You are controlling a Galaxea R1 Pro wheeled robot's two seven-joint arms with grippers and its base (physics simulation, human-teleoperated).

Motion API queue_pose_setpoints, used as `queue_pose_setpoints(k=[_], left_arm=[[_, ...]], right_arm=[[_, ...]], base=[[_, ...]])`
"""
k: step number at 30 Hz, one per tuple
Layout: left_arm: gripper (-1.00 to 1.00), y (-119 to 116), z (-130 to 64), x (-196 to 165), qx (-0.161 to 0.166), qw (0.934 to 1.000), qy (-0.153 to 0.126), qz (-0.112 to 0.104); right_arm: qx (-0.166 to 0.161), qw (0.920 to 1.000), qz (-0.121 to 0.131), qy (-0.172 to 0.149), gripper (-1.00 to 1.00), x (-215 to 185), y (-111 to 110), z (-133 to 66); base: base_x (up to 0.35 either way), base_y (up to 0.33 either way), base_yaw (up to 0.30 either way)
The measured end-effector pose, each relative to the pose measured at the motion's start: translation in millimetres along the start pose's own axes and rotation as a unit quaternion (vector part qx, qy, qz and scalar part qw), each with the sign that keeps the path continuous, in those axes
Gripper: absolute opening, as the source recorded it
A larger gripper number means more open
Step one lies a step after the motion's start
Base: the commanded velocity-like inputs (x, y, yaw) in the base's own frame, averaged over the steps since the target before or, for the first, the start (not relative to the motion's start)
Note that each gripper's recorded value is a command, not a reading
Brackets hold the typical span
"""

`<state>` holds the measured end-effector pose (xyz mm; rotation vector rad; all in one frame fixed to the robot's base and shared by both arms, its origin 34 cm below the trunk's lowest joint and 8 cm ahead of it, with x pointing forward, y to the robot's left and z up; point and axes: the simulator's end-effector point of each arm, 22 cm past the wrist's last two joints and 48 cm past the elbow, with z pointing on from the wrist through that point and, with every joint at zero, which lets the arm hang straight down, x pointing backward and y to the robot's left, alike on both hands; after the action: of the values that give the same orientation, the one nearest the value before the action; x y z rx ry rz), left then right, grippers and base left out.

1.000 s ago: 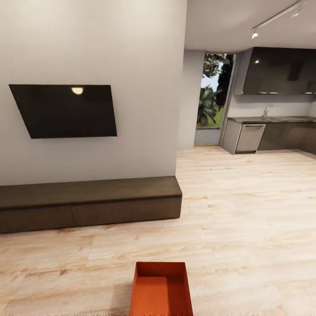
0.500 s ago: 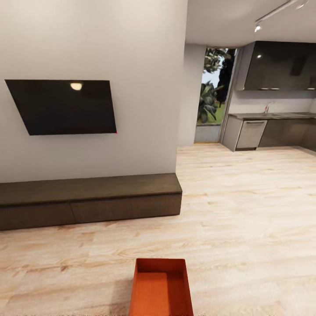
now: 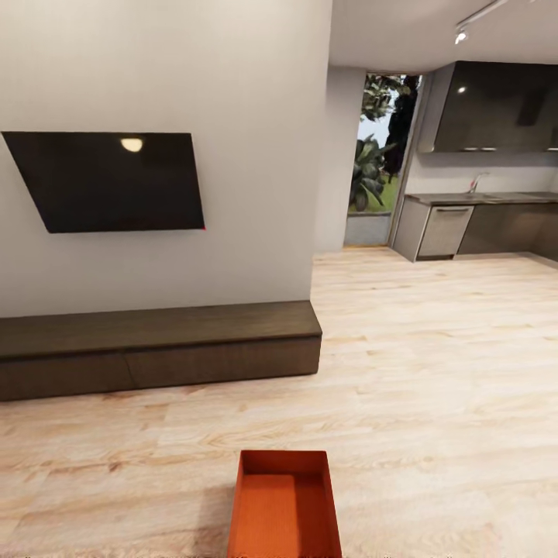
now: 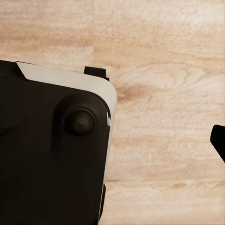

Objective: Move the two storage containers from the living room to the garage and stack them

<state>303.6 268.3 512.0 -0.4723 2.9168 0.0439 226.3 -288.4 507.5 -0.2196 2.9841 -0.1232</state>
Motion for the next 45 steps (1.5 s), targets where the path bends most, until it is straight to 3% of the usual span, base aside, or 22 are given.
queue_pose_setpoints(k=[17, 45], left_arm=[[1.0, -13.3, 1.3, 20.1, 0.01, 0.9997, 0.022, -0.005], [1.0, 2.0, 4.9, 35.8, -0.007, 0.9991, 0.041, -0.007]], right_arm=[[-0.002, 0.9999, 0.001, 0.014, 1.0, 11.0, 1.1, 0.6], [-0.006, 0.9993, -0.007, 0.035, 1.0, 28.3, 4.3, 1.0]], base=[[0.0, 0.0, 0.0], [0.0, -0.02, 0.0]])
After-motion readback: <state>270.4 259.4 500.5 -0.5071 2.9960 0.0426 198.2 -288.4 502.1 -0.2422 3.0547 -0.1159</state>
